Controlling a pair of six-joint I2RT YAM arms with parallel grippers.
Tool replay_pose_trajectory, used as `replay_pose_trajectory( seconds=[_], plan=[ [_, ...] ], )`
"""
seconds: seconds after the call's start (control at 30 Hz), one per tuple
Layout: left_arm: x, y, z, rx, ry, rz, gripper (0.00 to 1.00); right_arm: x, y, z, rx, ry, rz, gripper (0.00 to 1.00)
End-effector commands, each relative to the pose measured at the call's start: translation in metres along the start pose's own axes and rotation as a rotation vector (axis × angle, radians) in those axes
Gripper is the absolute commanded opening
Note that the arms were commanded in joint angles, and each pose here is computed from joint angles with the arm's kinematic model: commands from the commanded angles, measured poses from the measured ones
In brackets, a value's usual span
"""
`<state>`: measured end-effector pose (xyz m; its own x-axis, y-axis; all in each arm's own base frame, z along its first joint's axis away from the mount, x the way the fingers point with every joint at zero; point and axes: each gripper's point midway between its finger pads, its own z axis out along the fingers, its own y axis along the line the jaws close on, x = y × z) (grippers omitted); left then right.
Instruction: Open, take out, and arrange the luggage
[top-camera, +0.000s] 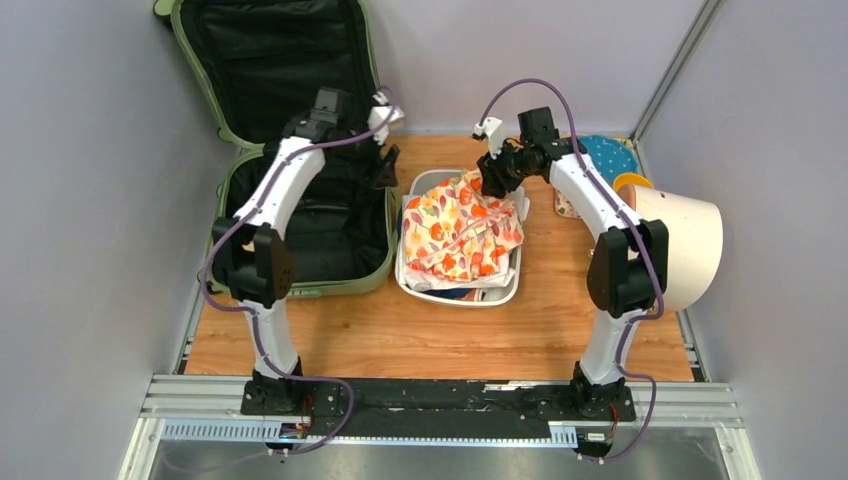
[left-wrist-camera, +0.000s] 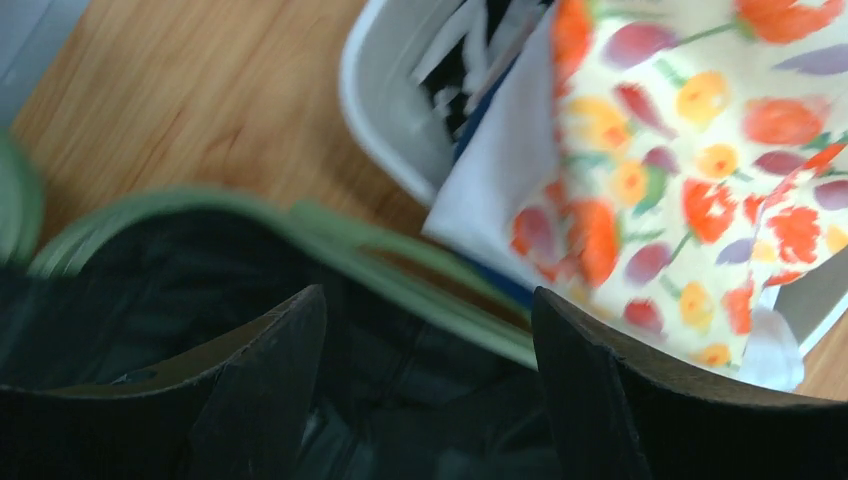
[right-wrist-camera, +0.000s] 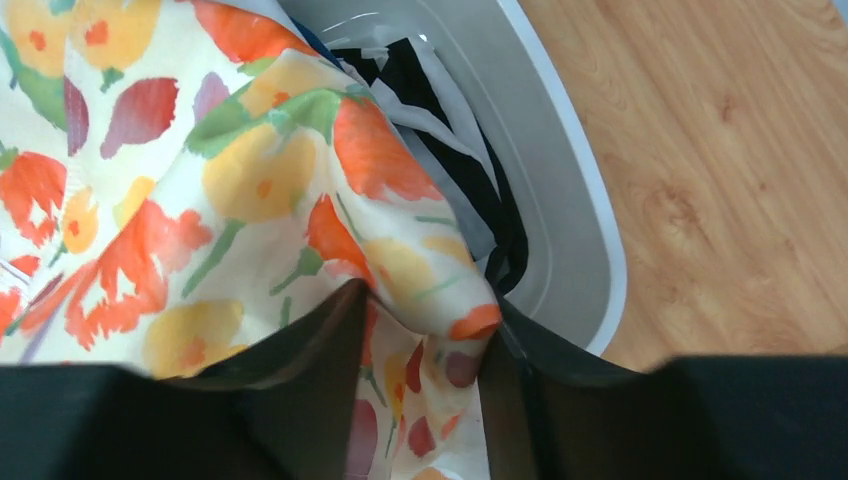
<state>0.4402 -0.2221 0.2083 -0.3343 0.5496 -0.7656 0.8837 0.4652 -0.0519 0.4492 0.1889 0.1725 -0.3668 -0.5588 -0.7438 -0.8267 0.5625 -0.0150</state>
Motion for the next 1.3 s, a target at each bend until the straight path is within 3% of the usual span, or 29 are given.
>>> replay_pose_trajectory(
  seconds=[0.0,0.03,0.13,0.33,0.4,0.43,0.5,0.57,0.67,0.83,1.07,1.27],
  plan=[
    [0.021,0.03,-0.077,-0.102,-0.073,-0.158,0.82,-0.01,0.0,-0.022,0.031,0.014,0.03,0.54],
    [0.043,0.053,-0.097,-0.173,-0.06,-0.21,0.82,-0.01,0.003,-0.029,0.036,0.018,0.028,0.61],
    [0.082,0.081,-0.118,-0.249,-0.04,-0.259,0.82,-0.016,0.004,-0.046,0.068,0.022,0.004,0.68],
    [0.164,0.131,-0.122,-0.436,0.167,-0.381,0.78,-0.044,0.001,-0.076,0.13,-0.029,-0.031,0.7],
    [0.176,0.136,-0.117,-0.454,0.168,-0.466,0.76,-0.056,0.007,-0.08,0.121,-0.058,-0.025,0.7],
    [0.174,0.134,-0.114,-0.456,0.129,-0.551,0.75,-0.059,0.015,-0.077,0.099,-0.068,-0.026,0.7],
    [0.178,0.129,-0.108,-0.473,0.062,-0.588,0.76,-0.062,0.029,-0.073,0.059,-0.086,-0.019,0.69],
    [0.17,0.114,-0.103,-0.423,-0.024,-0.472,0.79,-0.053,0.051,-0.058,-0.004,-0.053,-0.032,0.68],
    [0.168,0.101,-0.099,-0.399,-0.052,-0.225,0.83,-0.029,0.075,-0.039,-0.09,0.001,-0.022,0.67],
    [0.19,0.106,-0.093,-0.318,0.085,0.082,0.82,0.012,0.085,-0.008,-0.178,0.105,0.035,0.65],
    [0.192,0.108,-0.079,-0.291,0.075,0.395,0.81,0.035,0.081,0.016,-0.209,0.176,0.045,0.64],
    [0.205,0.136,-0.066,-0.335,0.134,0.562,0.8,0.016,0.092,-0.007,-0.247,0.142,0.043,0.66]
  ],
)
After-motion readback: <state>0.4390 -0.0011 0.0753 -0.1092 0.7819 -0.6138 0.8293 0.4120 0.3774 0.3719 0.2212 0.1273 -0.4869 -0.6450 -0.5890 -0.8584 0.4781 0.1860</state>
